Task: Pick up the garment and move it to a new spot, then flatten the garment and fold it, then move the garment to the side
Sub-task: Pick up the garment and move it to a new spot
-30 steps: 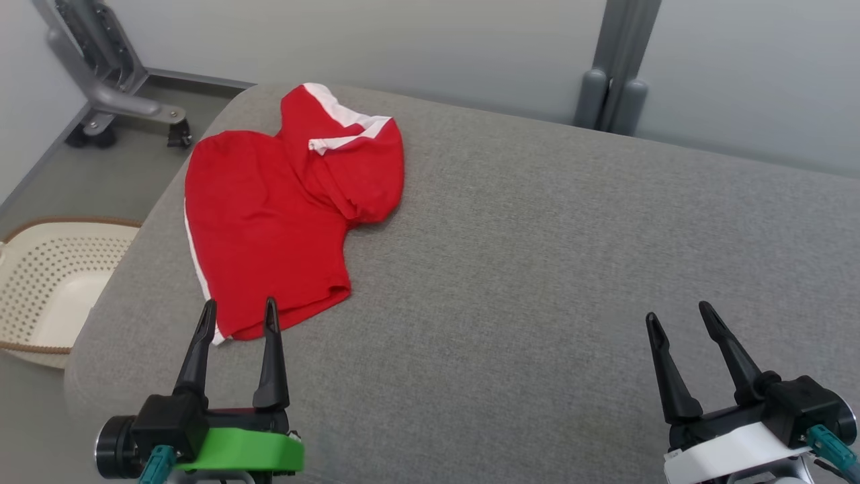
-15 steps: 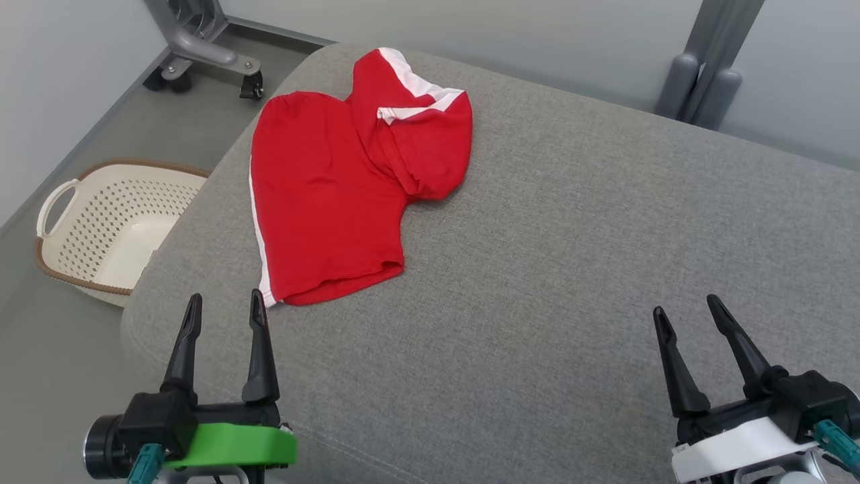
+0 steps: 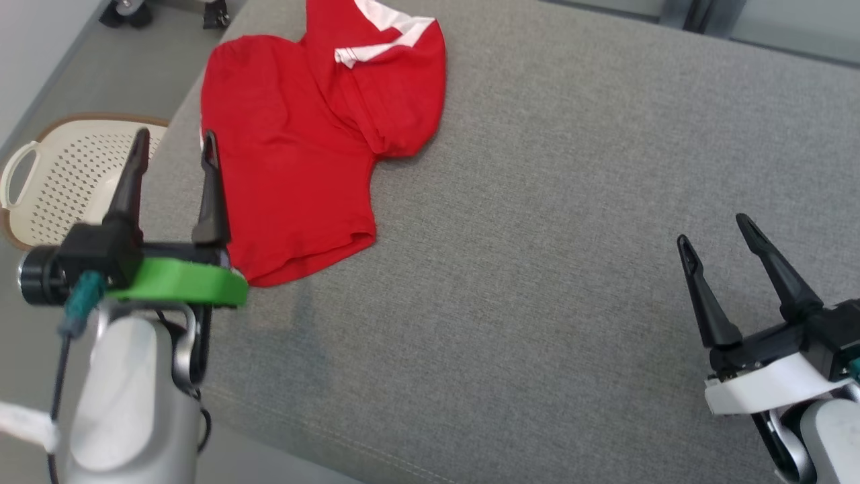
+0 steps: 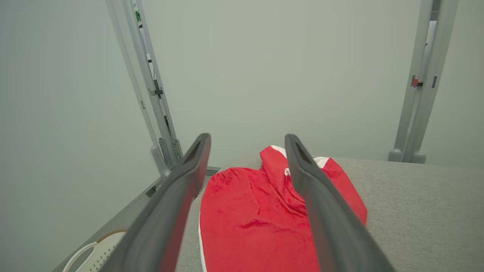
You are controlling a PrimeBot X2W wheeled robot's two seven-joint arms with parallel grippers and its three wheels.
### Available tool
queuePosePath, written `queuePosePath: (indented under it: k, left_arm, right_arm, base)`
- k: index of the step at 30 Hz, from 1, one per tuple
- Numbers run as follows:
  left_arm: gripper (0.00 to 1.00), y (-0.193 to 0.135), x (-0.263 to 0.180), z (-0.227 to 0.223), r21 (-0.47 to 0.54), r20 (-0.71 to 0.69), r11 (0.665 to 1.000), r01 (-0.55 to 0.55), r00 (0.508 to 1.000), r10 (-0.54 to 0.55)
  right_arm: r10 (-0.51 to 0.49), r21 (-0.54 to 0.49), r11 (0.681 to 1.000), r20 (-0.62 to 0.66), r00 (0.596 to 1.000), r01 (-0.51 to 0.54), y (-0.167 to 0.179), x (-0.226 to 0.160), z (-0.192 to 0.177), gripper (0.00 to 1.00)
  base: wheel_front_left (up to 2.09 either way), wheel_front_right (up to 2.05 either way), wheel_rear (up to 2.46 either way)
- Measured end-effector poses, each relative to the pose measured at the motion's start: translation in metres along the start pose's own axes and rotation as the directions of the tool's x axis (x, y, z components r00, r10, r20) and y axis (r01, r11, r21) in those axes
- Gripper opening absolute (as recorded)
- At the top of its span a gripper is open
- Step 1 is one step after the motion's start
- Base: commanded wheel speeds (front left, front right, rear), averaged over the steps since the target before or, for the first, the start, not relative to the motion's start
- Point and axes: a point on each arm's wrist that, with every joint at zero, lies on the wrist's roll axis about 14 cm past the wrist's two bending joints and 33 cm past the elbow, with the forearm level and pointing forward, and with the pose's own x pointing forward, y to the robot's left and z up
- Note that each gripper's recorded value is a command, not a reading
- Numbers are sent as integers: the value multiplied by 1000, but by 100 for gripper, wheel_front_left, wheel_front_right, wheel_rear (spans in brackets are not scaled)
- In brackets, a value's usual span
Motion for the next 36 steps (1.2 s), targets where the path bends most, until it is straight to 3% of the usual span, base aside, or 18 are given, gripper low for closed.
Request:
queuePosePath:
  k: [4,8,11,14,19,23,28,30,31,36]
  left_arm:
    - [100,0,57,-17,57,-103,997,52,994,-46]
    - [100,-14,113,-34,32,-226,995,89,971,-80]
    - [100,-30,137,-74,28,-433,991,131,895,-107]
    - [100,-37,153,-102,28,-556,988,152,824,-111]
    - [100,-44,160,-152,-6,-695,990,144,711,-107]
    - [100,-47,148,-201,-16,-803,991,135,589,-93]
    - [100,-57,144,-238,-22,-838,988,154,536,-102]
    - [24,-63,148,-244,-25,-831,986,167,544,-113]
    - [0,-67,150,-247,-25,-826,984,174,551,-119]
    - [0,-80,155,-244,-33,-772,975,218,614,-163]
  right_arm:
    - [-13,-17,1000,6,1000,14,-19,9,-7,100]
    - [-53,-42,998,7,999,53,-44,12,-16,100]
    - [-79,-51,996,-6,997,78,-60,11,-27,100]
    - [-112,-56,992,-6,994,111,-73,8,-32,100]
    - [-177,-59,983,-36,984,175,-93,-6,-45,100]
    - [-232,-66,972,-77,970,227,-107,-21,-60,100]
    - [-277,-77,960,-127,952,269,-120,-36,-78,100]
    - [-288,-78,957,-140,947,279,-123,-40,-83,100]
    - [-290,-79,957,-143,946,281,-124,-40,-85,100]
    - [-286,-83,957,-138,948,277,-124,-38,-84,100]
  base:
    - [0,0,0]
    - [0,0,0]
    - [0,0,0]
    - [0,0,0]
    - [0,0,0]
    - [0,0,0]
    - [0,0,0]
    - [0,0,0]
    - [0,0,0]
    - [0,0,0]
